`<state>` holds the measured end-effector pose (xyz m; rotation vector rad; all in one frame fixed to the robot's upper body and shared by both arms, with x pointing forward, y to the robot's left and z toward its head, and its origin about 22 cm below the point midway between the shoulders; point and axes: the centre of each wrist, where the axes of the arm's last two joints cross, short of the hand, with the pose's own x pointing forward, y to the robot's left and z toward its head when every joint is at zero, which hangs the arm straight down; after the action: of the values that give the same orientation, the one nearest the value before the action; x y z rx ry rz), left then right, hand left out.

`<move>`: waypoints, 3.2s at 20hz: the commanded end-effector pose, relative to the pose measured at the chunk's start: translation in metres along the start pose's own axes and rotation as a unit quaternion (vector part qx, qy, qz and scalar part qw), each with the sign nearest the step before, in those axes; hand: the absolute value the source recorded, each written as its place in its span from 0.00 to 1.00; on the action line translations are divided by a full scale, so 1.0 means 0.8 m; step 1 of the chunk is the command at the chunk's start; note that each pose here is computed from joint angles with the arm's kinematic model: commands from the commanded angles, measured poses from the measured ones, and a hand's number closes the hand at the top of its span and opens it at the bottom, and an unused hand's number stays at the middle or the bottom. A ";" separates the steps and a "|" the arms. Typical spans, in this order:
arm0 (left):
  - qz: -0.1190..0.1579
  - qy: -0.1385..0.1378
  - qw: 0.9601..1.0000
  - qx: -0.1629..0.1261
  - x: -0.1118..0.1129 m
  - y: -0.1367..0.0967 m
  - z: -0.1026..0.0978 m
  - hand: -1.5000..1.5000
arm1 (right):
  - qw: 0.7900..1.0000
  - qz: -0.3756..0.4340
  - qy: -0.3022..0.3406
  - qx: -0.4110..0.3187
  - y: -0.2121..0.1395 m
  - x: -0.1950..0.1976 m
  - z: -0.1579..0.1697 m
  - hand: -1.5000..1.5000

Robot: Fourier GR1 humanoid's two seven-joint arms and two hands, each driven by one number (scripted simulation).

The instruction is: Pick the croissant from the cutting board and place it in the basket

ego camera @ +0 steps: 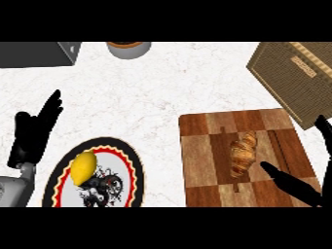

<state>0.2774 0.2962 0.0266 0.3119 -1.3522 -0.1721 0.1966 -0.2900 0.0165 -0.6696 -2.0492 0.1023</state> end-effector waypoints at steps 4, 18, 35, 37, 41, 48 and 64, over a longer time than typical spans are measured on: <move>0.001 0.006 1.000 0.001 0.005 -0.001 -0.002 0.50 | 0.956 0.185 0.111 0.197 -0.094 0.026 0.034 0.00; 0.000 -0.002 1.000 -0.027 0.024 -0.037 -0.009 0.50 | 0.927 0.158 0.188 0.284 -0.103 0.165 0.002 0.00; 0.003 -0.009 1.000 -0.029 0.010 -0.018 -0.015 0.50 | 0.939 0.161 0.203 0.225 -0.038 0.086 0.013 0.00; 0.006 -0.002 1.000 -0.027 0.007 -0.006 -0.034 0.50 | 0.936 0.165 0.198 0.239 -0.033 0.082 0.000 0.00; 0.005 -0.004 1.000 -0.024 0.016 -0.014 -0.015 0.50 | 0.935 0.167 0.203 0.237 -0.019 0.049 0.000 0.00; -0.003 -0.008 1.000 -0.018 0.007 -0.024 -0.009 0.50 | 0.941 0.165 0.192 0.225 0.001 0.055 0.015 0.00; 0.001 0.002 1.000 -0.025 0.010 -0.023 -0.017 0.50 | 0.930 0.163 0.216 0.249 0.048 0.010 0.002 0.00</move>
<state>0.2905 0.2780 0.0173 0.2723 -1.3548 -0.2089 0.2110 -0.2567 0.0229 -0.6529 -1.4197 0.5899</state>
